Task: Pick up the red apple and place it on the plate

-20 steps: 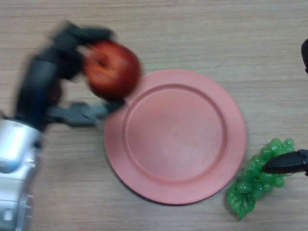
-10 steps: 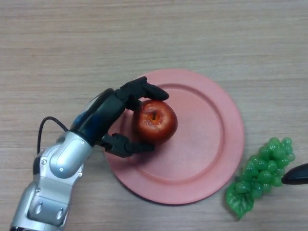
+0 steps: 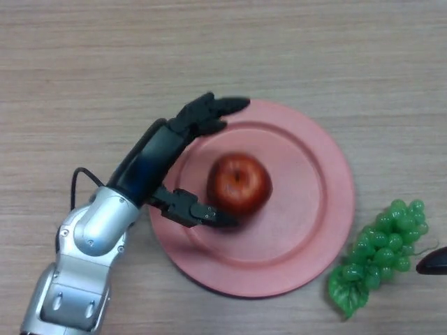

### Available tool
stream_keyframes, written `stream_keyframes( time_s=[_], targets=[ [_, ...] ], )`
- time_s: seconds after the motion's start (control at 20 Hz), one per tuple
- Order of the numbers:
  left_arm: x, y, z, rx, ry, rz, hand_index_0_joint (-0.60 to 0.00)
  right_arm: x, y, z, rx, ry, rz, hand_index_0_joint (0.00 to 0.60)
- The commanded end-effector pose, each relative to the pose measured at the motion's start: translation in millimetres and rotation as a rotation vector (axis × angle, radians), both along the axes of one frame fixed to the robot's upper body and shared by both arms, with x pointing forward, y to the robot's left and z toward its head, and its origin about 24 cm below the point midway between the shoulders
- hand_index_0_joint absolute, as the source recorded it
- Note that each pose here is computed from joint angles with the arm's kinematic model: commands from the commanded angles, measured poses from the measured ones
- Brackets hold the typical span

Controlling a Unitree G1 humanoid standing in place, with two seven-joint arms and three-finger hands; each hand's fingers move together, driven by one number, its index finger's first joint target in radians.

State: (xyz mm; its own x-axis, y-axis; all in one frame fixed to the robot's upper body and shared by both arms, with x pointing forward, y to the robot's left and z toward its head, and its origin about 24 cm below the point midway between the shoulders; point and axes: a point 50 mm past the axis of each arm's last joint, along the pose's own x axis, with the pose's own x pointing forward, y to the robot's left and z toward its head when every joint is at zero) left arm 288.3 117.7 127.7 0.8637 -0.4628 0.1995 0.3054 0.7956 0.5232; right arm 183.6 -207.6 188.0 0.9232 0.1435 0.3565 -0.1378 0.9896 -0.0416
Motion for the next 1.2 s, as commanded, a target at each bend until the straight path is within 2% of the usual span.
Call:
stream_keyframes(
  time_s=[0.05, 0.1, 0.3, 0.45, 0.65, 0.9, 1.2],
  targets=[
    [-17.5, 16, 53, -0.08, -0.255, 0.004, 0.0, -15, 2, 29, -0.033, -0.211, 0.002, 0.0],
    [-24.9, 23, 62, -0.112, -0.256, 0.01, 0.0, -14, 4, 30, -0.036, -0.209, 0.003, 0.0],
    [-55.0, 60, 95, -0.221, -0.345, 0.074, 0.0, -7, 14, 37, -0.056, -0.2, 0.024, 0.0],
    [-75.3, 84, 102, -0.38, -0.323, 0.1, 0.0, -1, 19, 41, -0.058, -0.196, 0.041, 0.0],
    [-84.0, 104, 95, -0.465, -0.239, 0.141, 0.0, 2, 22, 41, -0.066, -0.186, 0.041, 0.0],
    [-85.4, 111, 91, -0.457, -0.273, 0.222, 0.0, 9, 27, 44, -0.104, -0.207, 0.065, 0.0],
    [-84.0, 106, 91, -0.442, -0.273, 0.225, 0.0, 9, 29, 42, -0.129, -0.216, 0.053, 0.0]
  ],
)
